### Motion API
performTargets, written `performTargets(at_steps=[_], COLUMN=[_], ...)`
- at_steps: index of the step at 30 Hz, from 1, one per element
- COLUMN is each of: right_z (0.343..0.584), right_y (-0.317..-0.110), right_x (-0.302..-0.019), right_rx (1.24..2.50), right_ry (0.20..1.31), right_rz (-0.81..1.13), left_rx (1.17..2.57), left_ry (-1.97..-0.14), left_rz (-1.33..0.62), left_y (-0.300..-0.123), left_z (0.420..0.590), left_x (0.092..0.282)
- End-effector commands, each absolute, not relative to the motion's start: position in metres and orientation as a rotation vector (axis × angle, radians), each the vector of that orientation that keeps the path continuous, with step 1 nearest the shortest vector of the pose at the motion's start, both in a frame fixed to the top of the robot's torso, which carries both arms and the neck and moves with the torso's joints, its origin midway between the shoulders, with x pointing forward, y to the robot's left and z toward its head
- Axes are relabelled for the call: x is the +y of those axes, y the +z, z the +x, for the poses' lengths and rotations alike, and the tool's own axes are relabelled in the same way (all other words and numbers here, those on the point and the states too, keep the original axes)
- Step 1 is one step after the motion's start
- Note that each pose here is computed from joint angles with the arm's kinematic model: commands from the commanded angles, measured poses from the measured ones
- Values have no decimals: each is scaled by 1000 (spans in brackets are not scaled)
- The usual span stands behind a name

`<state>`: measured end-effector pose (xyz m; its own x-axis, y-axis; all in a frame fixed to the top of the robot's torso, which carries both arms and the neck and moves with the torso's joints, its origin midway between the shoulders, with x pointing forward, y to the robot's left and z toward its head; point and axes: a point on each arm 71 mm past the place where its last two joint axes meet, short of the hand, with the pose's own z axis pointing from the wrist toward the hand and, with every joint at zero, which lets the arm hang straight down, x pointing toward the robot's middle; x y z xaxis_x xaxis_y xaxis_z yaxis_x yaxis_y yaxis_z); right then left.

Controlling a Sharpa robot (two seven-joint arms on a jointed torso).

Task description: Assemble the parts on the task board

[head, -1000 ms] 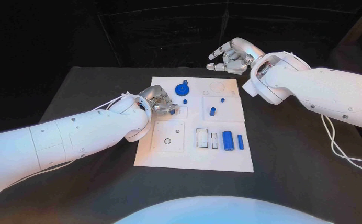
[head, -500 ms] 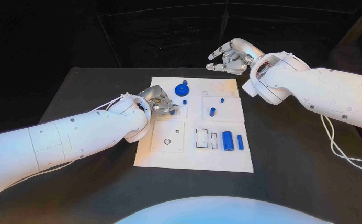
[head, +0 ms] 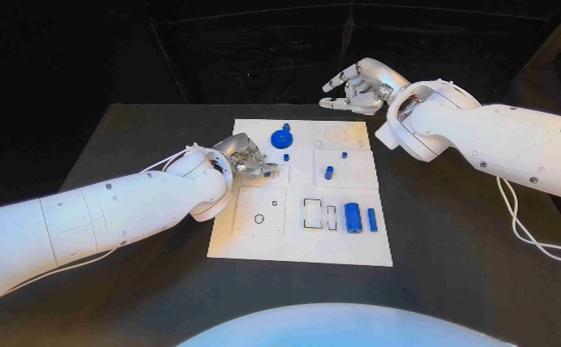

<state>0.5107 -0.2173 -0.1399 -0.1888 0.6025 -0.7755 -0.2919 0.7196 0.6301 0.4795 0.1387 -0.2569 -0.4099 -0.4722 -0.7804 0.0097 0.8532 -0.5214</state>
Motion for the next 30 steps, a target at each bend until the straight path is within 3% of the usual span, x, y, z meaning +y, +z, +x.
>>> performTargets(at_steps=[1,30], right_z=[511,511], right_y=[-138,-139], right_x=[-217,-216], right_rx=[1562,1565], right_ry=[827,826], right_rz=[257,257], left_rx=[1960,1984], left_ry=[-547,-607], left_rz=[-348,-400], left_y=[-258,-258], left_z=[479,476], left_x=[139,137])
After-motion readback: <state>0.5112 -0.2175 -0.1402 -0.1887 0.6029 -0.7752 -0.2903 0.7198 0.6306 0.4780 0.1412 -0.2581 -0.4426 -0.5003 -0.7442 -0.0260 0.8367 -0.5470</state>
